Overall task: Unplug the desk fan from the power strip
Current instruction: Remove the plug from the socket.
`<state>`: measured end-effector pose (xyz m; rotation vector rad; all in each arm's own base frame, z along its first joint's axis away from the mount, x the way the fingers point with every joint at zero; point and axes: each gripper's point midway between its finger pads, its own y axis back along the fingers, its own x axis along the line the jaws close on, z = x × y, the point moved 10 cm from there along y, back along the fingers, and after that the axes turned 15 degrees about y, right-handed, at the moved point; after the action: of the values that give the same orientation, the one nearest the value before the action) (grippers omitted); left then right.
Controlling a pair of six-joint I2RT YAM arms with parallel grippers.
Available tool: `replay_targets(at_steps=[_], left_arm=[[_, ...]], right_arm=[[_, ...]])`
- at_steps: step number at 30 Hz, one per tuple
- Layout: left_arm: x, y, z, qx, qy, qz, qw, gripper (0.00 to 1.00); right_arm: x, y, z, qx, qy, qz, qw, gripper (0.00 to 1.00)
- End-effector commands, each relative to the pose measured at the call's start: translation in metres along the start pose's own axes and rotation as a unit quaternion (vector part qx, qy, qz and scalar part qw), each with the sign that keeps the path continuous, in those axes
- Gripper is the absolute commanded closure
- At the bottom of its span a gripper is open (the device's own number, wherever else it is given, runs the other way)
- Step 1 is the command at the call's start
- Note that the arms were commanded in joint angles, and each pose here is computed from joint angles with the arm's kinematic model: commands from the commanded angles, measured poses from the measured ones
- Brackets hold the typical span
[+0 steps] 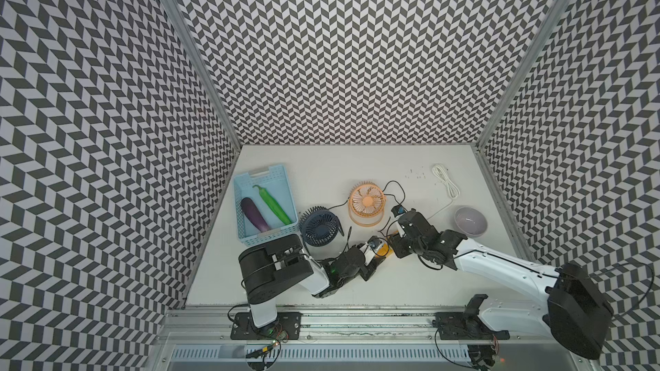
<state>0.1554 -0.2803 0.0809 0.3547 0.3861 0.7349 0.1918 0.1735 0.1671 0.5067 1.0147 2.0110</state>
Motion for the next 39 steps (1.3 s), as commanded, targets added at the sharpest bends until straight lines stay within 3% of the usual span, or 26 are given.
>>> replay_targets(at_steps=[1, 13, 19, 27, 39], left_arm=[[0.006, -0.002, -0.013, 0.033, -0.003, 0.018, 0.999, 0.7], [0.006, -0.005, -0.014, 0.037, -0.004, 0.017, 0.999, 0.7], [0.006, -0.004, -0.015, 0.038, -0.003, 0.018, 0.999, 0.7], [0.006, -0.004, -0.014, 0.037, -0.003, 0.017, 0.999, 0.7], [0.005, -0.005, -0.014, 0.037, -0.002, 0.015, 0.999, 0.7]], right_arm=[[0.003, 0.018, 0.028, -0.095, -0.017, 0.046, 0.994, 0.93], [0.039, 0.012, 0.031, -0.078, 0.026, 0.054, 0.995, 0.93], [0.025, 0.019, 0.034, -0.091, 0.007, 0.012, 0.996, 0.94], [0.003, 0.02, 0.031, -0.101, -0.017, 0.006, 0.995, 0.94], [0.04, 0.013, 0.032, -0.086, 0.023, 0.035, 0.995, 0.94]])
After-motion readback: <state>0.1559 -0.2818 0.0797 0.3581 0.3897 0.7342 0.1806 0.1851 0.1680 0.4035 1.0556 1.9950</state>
